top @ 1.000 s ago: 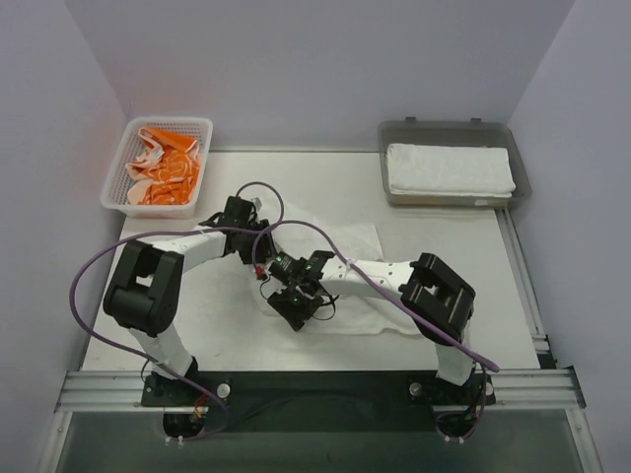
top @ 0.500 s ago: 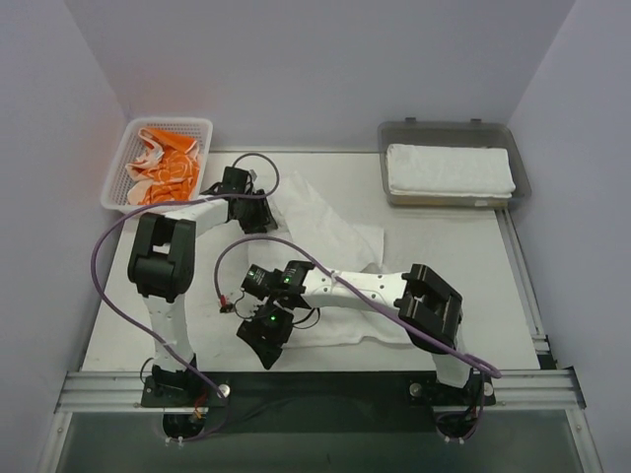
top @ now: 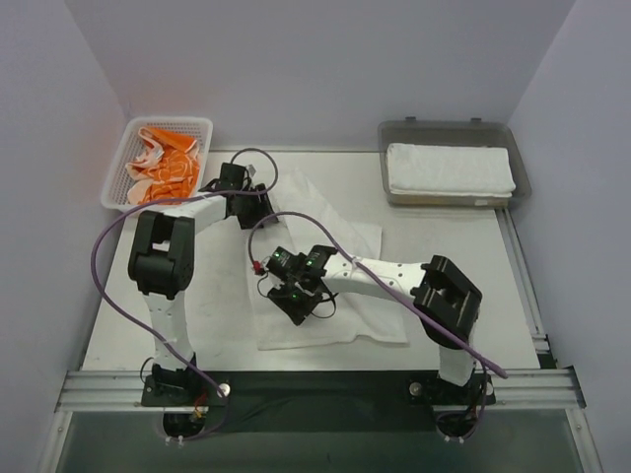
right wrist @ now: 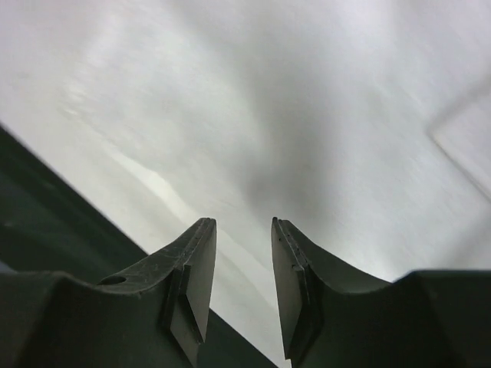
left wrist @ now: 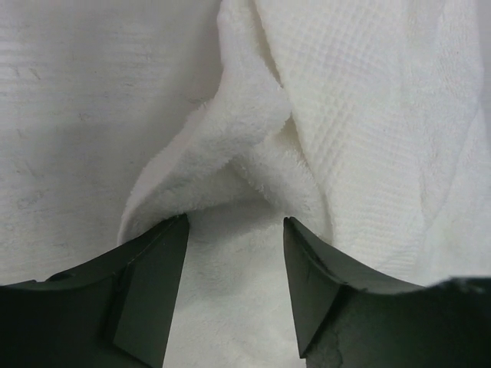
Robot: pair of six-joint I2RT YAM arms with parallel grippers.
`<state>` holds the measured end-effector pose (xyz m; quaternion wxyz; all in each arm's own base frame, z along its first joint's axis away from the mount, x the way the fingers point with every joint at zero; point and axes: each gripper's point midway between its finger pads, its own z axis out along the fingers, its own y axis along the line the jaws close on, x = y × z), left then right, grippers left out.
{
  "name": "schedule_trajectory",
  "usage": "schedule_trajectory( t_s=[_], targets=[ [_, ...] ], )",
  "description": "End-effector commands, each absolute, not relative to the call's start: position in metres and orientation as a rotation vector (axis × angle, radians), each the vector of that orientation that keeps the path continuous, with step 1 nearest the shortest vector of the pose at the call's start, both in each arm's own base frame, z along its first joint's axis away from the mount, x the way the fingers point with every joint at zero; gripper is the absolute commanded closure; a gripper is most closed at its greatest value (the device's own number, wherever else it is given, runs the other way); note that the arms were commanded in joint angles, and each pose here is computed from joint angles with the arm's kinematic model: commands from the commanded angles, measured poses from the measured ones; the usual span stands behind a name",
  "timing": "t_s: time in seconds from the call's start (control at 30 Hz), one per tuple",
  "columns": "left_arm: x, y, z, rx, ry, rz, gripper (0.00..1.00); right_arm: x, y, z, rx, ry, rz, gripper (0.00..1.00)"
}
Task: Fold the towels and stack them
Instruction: Fold the towel
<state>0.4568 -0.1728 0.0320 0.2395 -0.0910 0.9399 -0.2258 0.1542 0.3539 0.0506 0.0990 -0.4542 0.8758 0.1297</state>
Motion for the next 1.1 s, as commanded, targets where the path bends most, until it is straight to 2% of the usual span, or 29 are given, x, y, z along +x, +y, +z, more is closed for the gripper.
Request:
schedule_trajectory(
  t_s=[0.0,0.03,0.07,0.17,0.2,0.23,0.3,0.33,0.47,0.5,0.57,0.6,0.7,0.9,1.07],
  targets=[
    [0.476,-0.157,0.046,-0.225,2.490,-0.551,0.34,0.176,0.297,0.070,-1.088,2.620,0.172,0.65],
    [0.478,-0.158,0.063,-0.215,2.451,-0.563,0.30,0.178,0.287,0.071,-1.029,2.636,0.160,0.64],
    [0.479,-0.160,0.075,-0.208,2.422,-0.573,0.23,0.188,0.271,0.071,-0.944,2.649,0.124,0.64],
    [0.475,-0.157,0.131,-0.192,2.305,-0.546,0.12,0.196,0.231,0.079,-0.730,2.654,0.085,0.61],
    [0.467,-0.152,0.140,-0.202,2.303,-0.518,0.11,0.199,0.224,0.089,-0.649,2.640,0.115,0.60],
    [0.460,-0.148,0.172,-0.201,2.238,-0.497,0.09,0.197,0.211,0.083,-0.608,2.662,0.093,0.60],
    [0.432,-0.148,0.179,-0.196,2.249,-0.450,0.08,0.204,0.190,0.088,-0.466,2.667,0.110,0.61],
    [0.418,-0.145,0.203,-0.183,2.198,-0.433,0.08,0.202,0.183,0.083,-0.411,2.688,0.123,0.61],
    [0.341,-0.167,0.191,-0.106,2.272,-0.446,0.11,0.205,0.162,0.075,-0.264,2.723,0.173,0.65],
    [0.309,-0.179,0.163,-0.053,2.360,-0.458,0.12,0.204,0.160,0.073,-0.252,2.731,0.183,0.69],
    [0.269,-0.196,0.152,-0.008,2.413,-0.574,0.18,0.201,0.157,0.066,-0.217,2.761,0.203,0.74],
    [0.233,-0.205,0.125,0.024,2.510,-0.617,0.19,0.198,0.157,0.062,-0.212,2.781,0.218,0.77],
    [0.180,-0.212,0.085,0.105,2.661,-0.648,0.24,0.192,0.154,0.050,-0.163,2.821,0.250,0.79],
    [0.137,-0.198,0.045,0.203,2.872,-0.535,0.31,0.187,0.140,0.027,0.026,2.899,0.303,0.79],
    [0.100,-0.168,0.019,0.298,3.111,-0.228,0.32,0.180,0.121,0.010,0.263,2.969,0.385,0.76]
  ],
)
